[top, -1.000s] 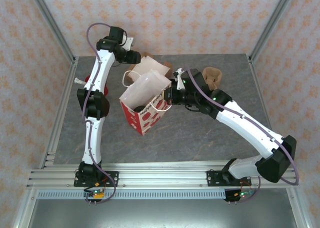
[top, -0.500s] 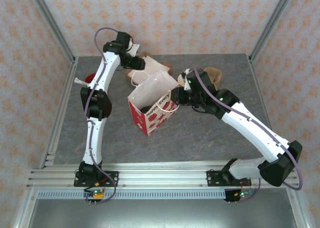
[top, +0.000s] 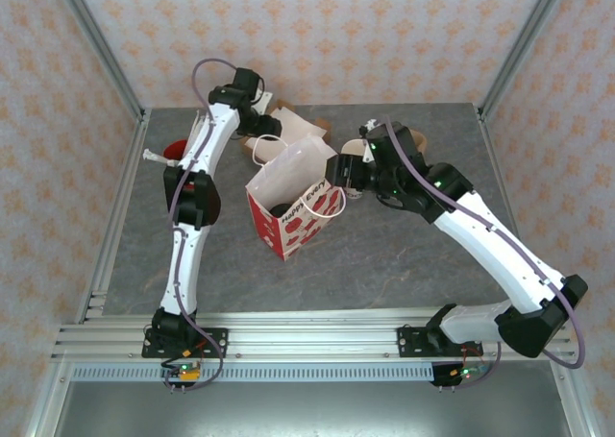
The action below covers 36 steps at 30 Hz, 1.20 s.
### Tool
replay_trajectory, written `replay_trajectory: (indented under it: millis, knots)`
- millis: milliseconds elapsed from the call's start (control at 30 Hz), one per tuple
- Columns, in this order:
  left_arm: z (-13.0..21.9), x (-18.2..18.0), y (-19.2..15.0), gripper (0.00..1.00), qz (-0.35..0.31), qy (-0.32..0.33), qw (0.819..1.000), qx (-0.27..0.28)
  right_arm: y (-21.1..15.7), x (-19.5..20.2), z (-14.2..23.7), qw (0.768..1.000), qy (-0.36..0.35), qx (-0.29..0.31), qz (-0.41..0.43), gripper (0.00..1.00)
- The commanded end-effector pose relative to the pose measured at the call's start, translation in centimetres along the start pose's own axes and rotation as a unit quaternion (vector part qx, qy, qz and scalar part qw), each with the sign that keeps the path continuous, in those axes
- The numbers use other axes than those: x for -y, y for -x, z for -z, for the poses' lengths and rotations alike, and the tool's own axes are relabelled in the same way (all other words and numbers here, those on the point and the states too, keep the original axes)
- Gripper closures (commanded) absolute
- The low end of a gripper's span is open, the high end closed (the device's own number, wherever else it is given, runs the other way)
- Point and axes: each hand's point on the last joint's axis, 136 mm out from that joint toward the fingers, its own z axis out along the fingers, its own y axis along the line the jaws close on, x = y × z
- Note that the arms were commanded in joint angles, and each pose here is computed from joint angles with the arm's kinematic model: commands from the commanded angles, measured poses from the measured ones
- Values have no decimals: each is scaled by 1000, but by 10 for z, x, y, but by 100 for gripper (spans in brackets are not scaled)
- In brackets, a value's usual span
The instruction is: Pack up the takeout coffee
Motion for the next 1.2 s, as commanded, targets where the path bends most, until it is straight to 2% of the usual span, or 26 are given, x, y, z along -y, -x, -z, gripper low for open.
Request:
replay_trajectory:
  millis: [0,267,433,633,800,1167]
  knots:
    - [-10,-10,8,32,8,16,1000,13,12,5,5,1000,-25,14,-3,28]
    - [-33,-14,14,31,15,22,999,26,16,8,-6,999,-49,5,-8,28]
    - [-50,-12,19,33,-6,38,999,36,17,8,-12,998,-55,-1,-10,28]
    - [-70,-17,18,37,-20,60,997,36,25,5,-12,998,-57,3,1,28]
    - [-71,-17,20,42,-29,75,996,38,33,-3,-10,999,-47,8,4,27]
    - [-79,-22,-8,51,2,89,996,-13,35,-10,-10,1000,-29,9,3,27]
